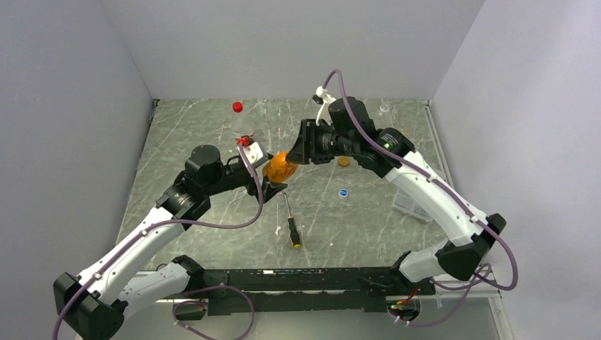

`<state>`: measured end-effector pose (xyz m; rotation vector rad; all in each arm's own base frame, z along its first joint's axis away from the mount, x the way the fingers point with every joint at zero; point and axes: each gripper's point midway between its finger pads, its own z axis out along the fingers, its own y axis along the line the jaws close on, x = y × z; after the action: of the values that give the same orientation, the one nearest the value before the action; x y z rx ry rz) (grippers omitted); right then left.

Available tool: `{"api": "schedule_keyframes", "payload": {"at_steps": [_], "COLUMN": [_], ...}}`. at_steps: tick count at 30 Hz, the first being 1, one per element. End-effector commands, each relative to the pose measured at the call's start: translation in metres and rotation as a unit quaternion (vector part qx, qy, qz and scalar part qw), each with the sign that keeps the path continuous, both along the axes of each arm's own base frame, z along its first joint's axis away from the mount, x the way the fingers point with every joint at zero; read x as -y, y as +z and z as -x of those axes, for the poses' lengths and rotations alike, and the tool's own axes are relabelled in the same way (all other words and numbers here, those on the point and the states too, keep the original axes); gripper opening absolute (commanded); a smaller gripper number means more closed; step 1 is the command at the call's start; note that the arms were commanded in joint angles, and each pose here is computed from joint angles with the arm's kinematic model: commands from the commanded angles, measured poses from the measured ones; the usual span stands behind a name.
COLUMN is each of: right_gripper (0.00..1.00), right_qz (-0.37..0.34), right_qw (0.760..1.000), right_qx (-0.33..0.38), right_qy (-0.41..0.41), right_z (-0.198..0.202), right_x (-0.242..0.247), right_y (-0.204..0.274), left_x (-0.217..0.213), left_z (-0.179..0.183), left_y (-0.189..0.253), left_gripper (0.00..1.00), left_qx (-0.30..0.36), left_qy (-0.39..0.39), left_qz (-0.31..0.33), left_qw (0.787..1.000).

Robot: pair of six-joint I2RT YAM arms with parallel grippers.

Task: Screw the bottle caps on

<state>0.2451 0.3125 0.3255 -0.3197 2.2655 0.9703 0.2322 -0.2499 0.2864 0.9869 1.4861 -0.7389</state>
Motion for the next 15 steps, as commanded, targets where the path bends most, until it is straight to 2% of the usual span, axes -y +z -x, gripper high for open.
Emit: {"api": "schedule_keyframes", "payload": {"at_steps": [1,7,11,15], "right_gripper": [0.08,0.07,0.07,0.07], "right_qz": [0.049,0.124,0.156,0.183], "right_qw": [0.995,0.985,0.978,0.973], "right_qx": [0.066,0.099,0.113,0.122], "right_qy": [-0.052,-0.075,-0.074,-0.069], "right_z": [-0.049,-0.112,-0.149,-0.178], "right_x": [0.003,-0.017,-0.037,-0.055], "right_y": [0.003,-0.032,-0.054,-0.080], "left_x": [-0.033,-0.079,-0.112,-0.152], "left_z": [-0.017,-0.025,-0.027,-0.028], "left_y": [0.017,0.022,0.026,0.030], "left_gripper": [0.99,1.00,0.99,0.99], "left_qx": [-0.010,-0.037,-0.036,-0.032], "left_qy": [0.119,0.254,0.337,0.432], "left_qz": [-0.007,-0.005,0.006,-0.009], "left_qw": [0.993,0.967,0.941,0.901]}}
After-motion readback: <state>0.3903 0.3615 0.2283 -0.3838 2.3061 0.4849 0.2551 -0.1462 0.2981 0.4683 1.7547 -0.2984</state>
